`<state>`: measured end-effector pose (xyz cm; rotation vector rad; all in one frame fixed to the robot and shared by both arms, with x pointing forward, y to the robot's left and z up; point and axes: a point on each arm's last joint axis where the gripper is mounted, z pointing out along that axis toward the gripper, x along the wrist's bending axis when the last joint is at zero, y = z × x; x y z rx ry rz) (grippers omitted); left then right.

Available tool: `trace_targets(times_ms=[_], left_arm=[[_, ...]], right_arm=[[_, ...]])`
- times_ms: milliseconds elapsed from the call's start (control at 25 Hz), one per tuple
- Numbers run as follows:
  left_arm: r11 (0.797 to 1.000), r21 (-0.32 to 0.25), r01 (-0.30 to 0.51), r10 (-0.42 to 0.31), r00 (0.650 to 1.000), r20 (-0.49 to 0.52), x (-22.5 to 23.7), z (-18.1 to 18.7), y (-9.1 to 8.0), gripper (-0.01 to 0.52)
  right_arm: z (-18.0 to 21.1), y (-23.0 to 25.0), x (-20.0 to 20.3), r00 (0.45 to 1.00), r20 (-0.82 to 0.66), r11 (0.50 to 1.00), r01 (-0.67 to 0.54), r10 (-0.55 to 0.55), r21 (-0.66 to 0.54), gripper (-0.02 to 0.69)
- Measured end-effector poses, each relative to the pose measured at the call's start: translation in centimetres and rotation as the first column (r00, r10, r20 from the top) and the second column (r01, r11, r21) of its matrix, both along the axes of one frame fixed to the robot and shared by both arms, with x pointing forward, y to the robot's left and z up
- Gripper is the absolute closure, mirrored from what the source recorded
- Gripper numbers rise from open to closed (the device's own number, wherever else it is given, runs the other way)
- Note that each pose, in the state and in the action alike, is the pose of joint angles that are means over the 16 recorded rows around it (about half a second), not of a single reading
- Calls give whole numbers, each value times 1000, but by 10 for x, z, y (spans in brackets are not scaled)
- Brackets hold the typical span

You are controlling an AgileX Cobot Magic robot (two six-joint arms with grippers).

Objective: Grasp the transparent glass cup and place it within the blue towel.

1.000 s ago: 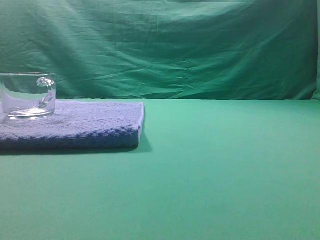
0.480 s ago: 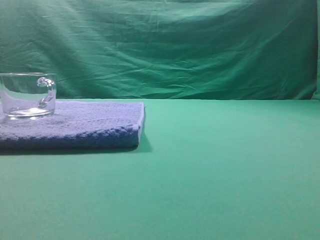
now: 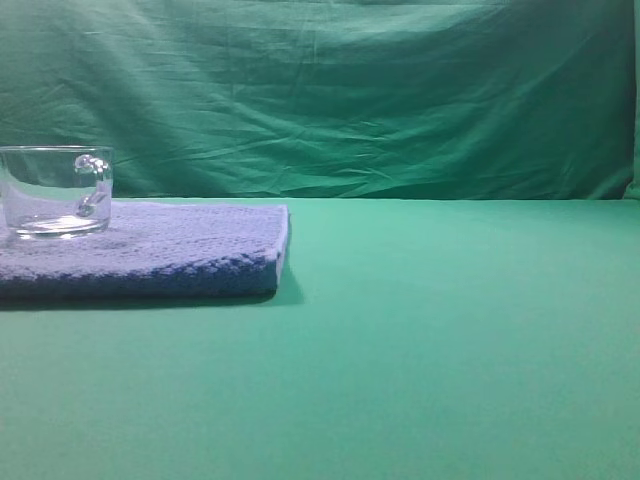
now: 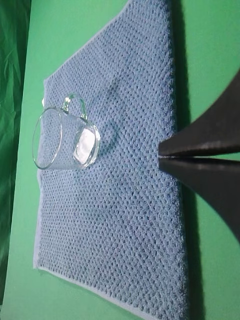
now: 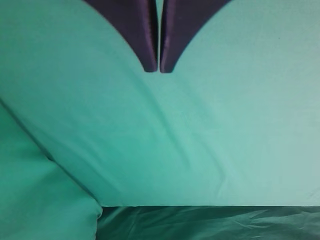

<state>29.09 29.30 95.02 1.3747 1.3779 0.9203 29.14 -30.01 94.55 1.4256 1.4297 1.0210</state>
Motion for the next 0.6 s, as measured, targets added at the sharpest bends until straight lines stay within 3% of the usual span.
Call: trace_targets(times_ms=[600], left_arm=[[1000, 0, 0, 0, 1000, 0, 0, 0, 0, 514]], right_arm=[[0, 0, 0, 1000, -1, 1000, 0, 0, 0, 665]])
